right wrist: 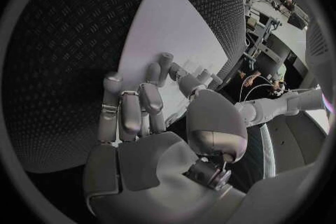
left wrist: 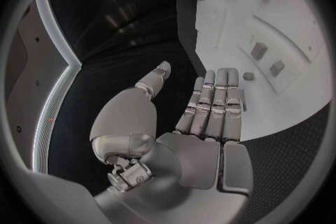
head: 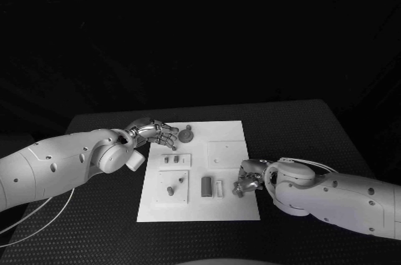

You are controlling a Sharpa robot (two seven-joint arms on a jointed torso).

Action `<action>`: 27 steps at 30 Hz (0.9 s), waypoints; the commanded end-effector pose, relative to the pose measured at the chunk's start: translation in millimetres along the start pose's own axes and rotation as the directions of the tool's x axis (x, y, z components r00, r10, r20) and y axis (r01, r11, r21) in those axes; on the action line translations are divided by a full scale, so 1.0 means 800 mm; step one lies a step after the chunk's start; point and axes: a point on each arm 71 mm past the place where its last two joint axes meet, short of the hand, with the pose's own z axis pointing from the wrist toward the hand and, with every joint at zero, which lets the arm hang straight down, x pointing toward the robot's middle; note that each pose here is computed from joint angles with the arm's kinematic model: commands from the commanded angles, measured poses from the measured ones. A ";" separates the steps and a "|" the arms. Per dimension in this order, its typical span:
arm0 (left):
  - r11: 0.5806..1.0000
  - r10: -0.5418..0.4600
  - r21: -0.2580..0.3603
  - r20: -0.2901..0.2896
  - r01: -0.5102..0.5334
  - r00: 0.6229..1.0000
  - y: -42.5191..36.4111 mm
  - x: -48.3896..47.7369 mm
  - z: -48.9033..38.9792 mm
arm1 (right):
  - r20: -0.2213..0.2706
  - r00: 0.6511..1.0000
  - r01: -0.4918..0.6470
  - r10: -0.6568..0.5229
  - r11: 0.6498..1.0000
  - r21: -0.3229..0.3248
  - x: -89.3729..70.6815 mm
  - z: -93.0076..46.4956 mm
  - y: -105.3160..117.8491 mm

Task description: Assemble the parts on the task board

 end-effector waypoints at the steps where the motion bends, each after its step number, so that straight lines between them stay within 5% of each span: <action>1: 1.000 0.001 0.013 -0.014 -0.001 1.000 -0.0022 0.002 0.000 | -0.102 0.988 -0.108 0.112 0.993 0.041 0.026 -0.001 -0.007; 11: 1.000 0.001 0.012 -0.013 -0.001 1.000 -0.0019 0.001 0.000 | -0.054 0.933 -0.352 0.355 0.934 0.057 0.017 -0.006 -0.003; 27: 1.000 0.001 0.012 -0.016 -0.001 1.000 -0.0023 0.002 0.001 | -0.046 0.905 -0.422 0.423 0.906 0.029 0.017 -0.006 0.017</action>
